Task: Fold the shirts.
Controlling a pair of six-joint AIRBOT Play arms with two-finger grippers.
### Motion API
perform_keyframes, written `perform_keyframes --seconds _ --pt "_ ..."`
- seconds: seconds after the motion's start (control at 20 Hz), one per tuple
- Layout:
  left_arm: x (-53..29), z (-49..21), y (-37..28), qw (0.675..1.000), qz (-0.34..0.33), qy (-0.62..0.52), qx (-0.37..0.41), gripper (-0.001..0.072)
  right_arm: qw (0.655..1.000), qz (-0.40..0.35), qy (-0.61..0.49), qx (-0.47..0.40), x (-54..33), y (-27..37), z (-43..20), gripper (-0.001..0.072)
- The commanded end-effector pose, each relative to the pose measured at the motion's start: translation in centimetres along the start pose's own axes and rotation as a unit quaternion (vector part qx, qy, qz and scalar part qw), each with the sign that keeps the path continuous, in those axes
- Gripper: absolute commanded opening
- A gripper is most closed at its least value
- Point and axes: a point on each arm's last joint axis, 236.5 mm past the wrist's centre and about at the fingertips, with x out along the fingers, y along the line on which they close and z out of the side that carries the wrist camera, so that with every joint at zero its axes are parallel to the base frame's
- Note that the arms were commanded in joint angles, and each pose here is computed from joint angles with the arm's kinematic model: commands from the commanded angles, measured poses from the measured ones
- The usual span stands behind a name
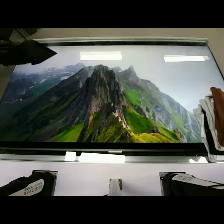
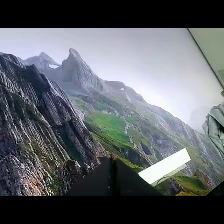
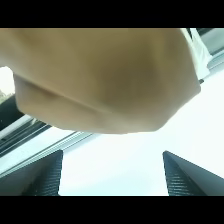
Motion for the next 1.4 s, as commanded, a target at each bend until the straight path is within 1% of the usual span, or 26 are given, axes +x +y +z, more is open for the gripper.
perform_keyframes --seconds 0.0,0.1,0.15,0.2,0.25,0.3,0.35,0.4,0.45,0.5,0.55,0.6,0.65,0.7,0.8,0.9,1.35 --pt "0.0 0.1 0.0 1.0 0.0 -0.003 0.0 0.0036 0.999 -0.025 -0.027 -0.032 -0.4 -0.9 1.2 0.0691" --pt "0.0 0.3 0.4 1.0 0.008 -0.006 -0.009 0.0034 0.985 -0.057 -0.145 -0.071 -4.7 -0.4 6.6 0.0688" --pt "0.1 0.2 1.2 0.999 0.033 0.0 -0.01 0.0034 0.966 -0.083 -0.223 -0.1 -8.2 0.6 10.1 0.0686" --pt "0.2 -0.1 2.8 0.996 0.085 0.013 0.001 0.0033 0.942 -0.106 -0.289 -0.133 -11.5 2.5 13.1 0.0674" --pt "0.2 -0.5 4.8 0.989 0.146 0.031 0.016 0.0033 0.915 -0.123 -0.341 -0.179 -14.5 5.8 15.6 0.0649" --pt "0.1 -1.2 7.2 0.974 0.218 0.058 0.031 0.0033 0.892 -0.125 -0.37 -0.225 -16.0 9.8 17.2 0.0649" --pt "-0.1 -2.1 9.3 0.956 0.279 0.086 0.035 0.0034 0.881 -0.101 -0.38 -0.263 -15.9 14.7 18.2 0.0649" --pt "-0.1 -3.5 11.0 0.937 0.327 0.121 0.033 0.0037 0.88 -0.063 -0.368 -0.293 -14.4 19.6 18.4 0.065" --pt "0.2 -5.4 11.9 0.923 0.35 0.16 0.026 0.0131 0.882 -0.029 -0.341 -0.325 -12.3 24.0 18.0 0.0653" --pt "0.4 -7.4 12.2 0.913 0.356 0.197 0.002 0.0416 0.882 -0.004 -0.298 -0.365 -9.6 28.1 16.9 0.0657" --pt "0.4 -9.6 12.2 0.901 0.362 0.235 -0.028 0.0673 0.883 0.014 -0.251 -0.397 -7.1 31.3 15.4 0.0674" --pt "0.2 -11.6 11.9 0.891 0.362 0.272 -0.036 0.0683 0.885 0.022 -0.209 -0.416 -5.0 33.4 14.1 0.0683" --pt "0.4 -12.8 11.4 0.887 0.358 0.288 -0.031 0.0678 0.887 0.025 -0.165 -0.43 -3.0 34.9 12.7 0.0683" --pt "0.9 -13.5 10.9 0.891 0.351 0.288 -0.018 0.0665 0.89 0.024 -0.12 -0.44 -1.3 35.5 11.2 0.0683" --pt "1.7 -15.1 9.8 0.898 0.337 0.283 0.0 0.0665 0.891 0.023 -0.031 -0.453 0.7 35.7 7.9 0.0684" --pt "2.1 -16.4 9.3 0.894 0.338 0.292 -0.01 0.0665 0.901 0.025 -0.033 -0.433 0.6 36.2 7.6 0.069" --pt "2.2 -16.5 9.7 0.893 0.341 0.295 -0.011 0.0666 0.9 0.021 -0.042 -0.434 -0.1 36.1 7.6 0.068"
